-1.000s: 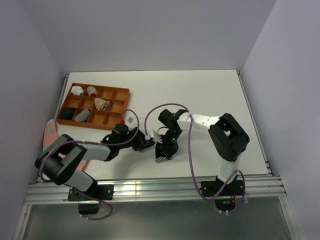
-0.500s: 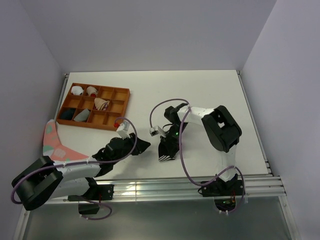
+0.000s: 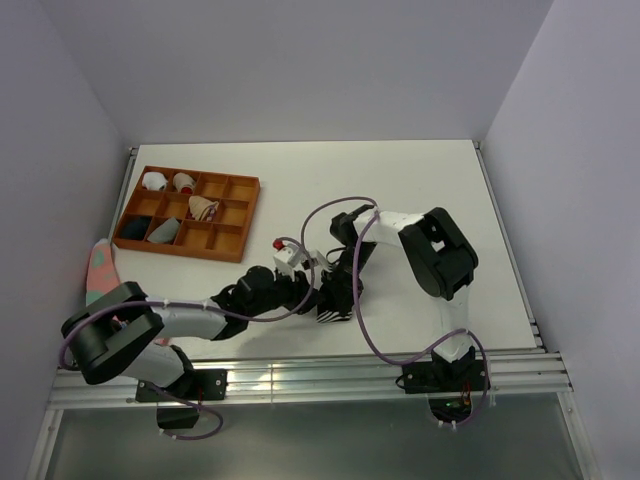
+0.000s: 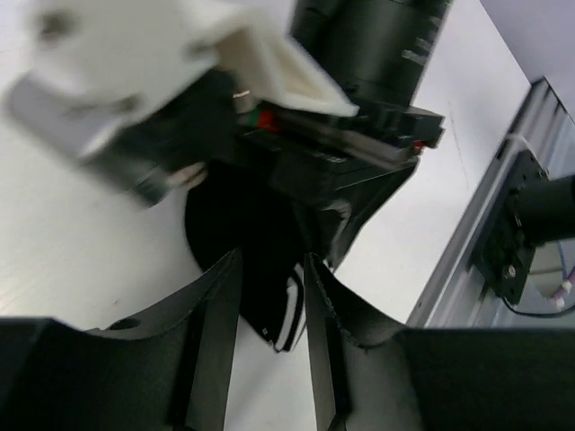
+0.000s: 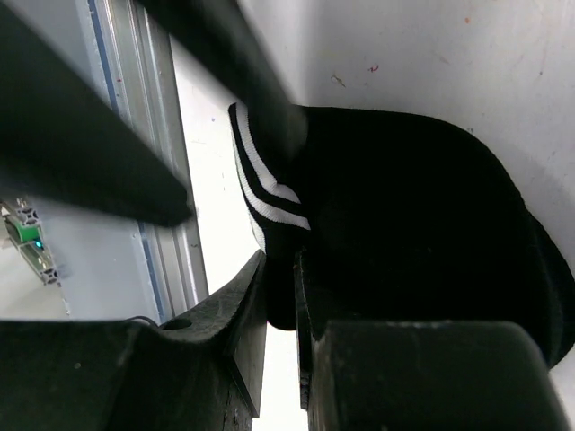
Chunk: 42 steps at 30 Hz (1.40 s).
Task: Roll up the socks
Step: Roll the sock at the center of the board.
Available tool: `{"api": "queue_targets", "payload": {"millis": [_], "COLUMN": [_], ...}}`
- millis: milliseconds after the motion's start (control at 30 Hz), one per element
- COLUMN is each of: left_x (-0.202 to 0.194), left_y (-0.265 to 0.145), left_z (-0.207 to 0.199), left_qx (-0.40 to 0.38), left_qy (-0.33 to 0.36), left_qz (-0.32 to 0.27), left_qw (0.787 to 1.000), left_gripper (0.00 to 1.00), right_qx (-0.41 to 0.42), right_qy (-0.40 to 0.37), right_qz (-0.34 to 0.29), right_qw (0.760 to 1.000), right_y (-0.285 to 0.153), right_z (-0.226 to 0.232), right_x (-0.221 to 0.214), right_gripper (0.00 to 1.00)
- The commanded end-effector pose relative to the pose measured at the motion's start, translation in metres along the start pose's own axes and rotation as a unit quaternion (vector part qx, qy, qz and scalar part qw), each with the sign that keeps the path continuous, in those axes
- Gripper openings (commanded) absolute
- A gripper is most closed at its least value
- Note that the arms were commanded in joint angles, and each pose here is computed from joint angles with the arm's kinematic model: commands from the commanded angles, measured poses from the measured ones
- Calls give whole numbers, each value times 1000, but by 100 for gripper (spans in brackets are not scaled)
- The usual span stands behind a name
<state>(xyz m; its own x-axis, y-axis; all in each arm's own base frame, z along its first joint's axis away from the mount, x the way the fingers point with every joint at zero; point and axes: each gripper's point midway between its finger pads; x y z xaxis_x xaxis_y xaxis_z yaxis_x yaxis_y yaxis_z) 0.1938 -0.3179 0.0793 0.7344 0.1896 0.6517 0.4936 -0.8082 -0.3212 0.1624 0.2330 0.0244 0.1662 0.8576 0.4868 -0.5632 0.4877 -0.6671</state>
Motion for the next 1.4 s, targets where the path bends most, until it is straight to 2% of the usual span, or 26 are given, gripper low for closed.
{"api": "queue_targets", "payload": {"millis": [0, 533, 1000, 1167, 1200, 1267, 1300, 1367], "left_x": [-5, -37, -57, -64, -67, -71, -72, -78], "left_y": [13, 27, 42, 50, 50, 51, 54, 54], "left_z": [-33, -38, -21, -14, -11, -10, -10, -4], "left_qx": [-84, -129, -95, -73, -65, -61, -57, -41], "left_qy": [57, 47, 28, 16, 11, 3, 0, -11], "left_qz": [36, 81, 121, 140, 148, 160, 164, 178], "left_qw": [994, 987, 988, 987, 987, 985, 985, 983], "left_gripper": [40, 39, 36, 26, 19, 11, 5, 0], "right_qx": [-6, -11, -17, -21, -25, -38, -47, -78], "right_qy": [5, 23, 30, 28, 24, 19, 26, 16], "right_qz": [-1, -4, -22, -23, -24, -26, -26, -27], "right_qw": [1000, 1000, 999, 999, 999, 999, 998, 996], "right_y": [-3, -4, -9, -11, -12, -13, -13, -18], "right_z": [-5, -10, -13, -13, -13, -17, -18, -24], "right_x": [1, -2, -1, 0, 1, 0, 1, 2], "right_gripper": [2, 2, 2, 2, 2, 4, 9, 16]}}
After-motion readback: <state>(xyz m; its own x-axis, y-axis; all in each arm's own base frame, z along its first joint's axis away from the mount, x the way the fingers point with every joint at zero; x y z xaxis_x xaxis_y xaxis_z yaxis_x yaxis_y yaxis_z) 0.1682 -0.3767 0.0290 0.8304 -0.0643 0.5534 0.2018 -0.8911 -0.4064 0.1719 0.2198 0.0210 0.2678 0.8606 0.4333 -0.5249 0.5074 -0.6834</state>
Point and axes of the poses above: each gripper's point midway between its finger pads, its own y axis out along the fingers, its own z axis along the line the jaws close on, x = y × z, and after that the axes turned 13 degrees about -y, right-handed
